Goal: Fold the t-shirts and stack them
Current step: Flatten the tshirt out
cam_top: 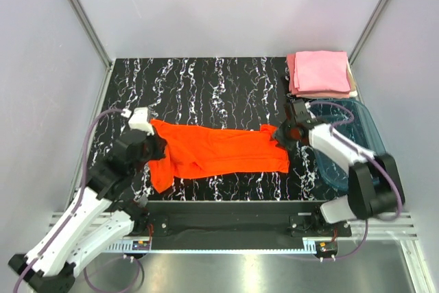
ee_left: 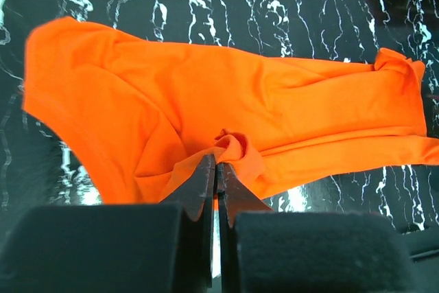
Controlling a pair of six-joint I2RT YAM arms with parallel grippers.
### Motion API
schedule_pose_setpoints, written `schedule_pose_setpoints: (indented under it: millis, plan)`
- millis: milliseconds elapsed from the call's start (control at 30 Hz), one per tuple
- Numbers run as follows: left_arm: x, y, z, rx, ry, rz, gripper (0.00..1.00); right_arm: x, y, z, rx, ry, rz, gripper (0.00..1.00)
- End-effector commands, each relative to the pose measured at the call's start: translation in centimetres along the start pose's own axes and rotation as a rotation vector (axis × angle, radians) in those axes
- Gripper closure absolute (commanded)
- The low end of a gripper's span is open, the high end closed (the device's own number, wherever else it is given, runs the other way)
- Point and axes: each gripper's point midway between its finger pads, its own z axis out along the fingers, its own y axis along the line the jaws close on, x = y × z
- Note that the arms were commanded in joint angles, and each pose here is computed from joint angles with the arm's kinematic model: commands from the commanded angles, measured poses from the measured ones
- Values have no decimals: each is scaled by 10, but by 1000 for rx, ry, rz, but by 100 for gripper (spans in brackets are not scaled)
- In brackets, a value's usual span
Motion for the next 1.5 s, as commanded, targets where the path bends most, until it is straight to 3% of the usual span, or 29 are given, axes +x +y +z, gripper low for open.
schedule_pose_setpoints:
  millis: [0, 200, 433, 533, 667, 833, 967, 1067, 1267, 1467]
  plan:
    - [-12, -15, 18, 35, -46, -64, 100, -8, 10, 32, 14, -2, -74, 60]
    - [-47, 5, 37, -99, -82, -12, 100, -27, 22, 81, 89, -16, -147, 62]
    - [-78, 41, 57, -189, -105, -26, 100, -50, 74, 123, 13, -16, -204, 65]
    - [-89, 42, 55, -179, -120, -6, 100, -73, 97, 114, 12, -64, -241, 65]
    - [-93, 28, 46, -100, -114, 37, 100, -103, 116, 55, 37, -146, -250, 58]
    - [-87, 22, 34, -55, -117, 40, 100, -87, 85, 4, 82, -134, -203, 55]
    - [-75, 11, 29, 19, -102, 17, 100, -42, 39, -24, 97, -52, 7, 55]
    - [-67, 7, 29, 49, -84, 16, 100, -6, 10, -34, 78, 5, 100, 62]
    - [-66, 5, 24, 69, -92, 23, 100, 17, -40, -28, 138, -17, 158, 76]
    - [-65, 3, 24, 79, -88, 19, 100, 18, -58, -16, 189, -53, 210, 71]
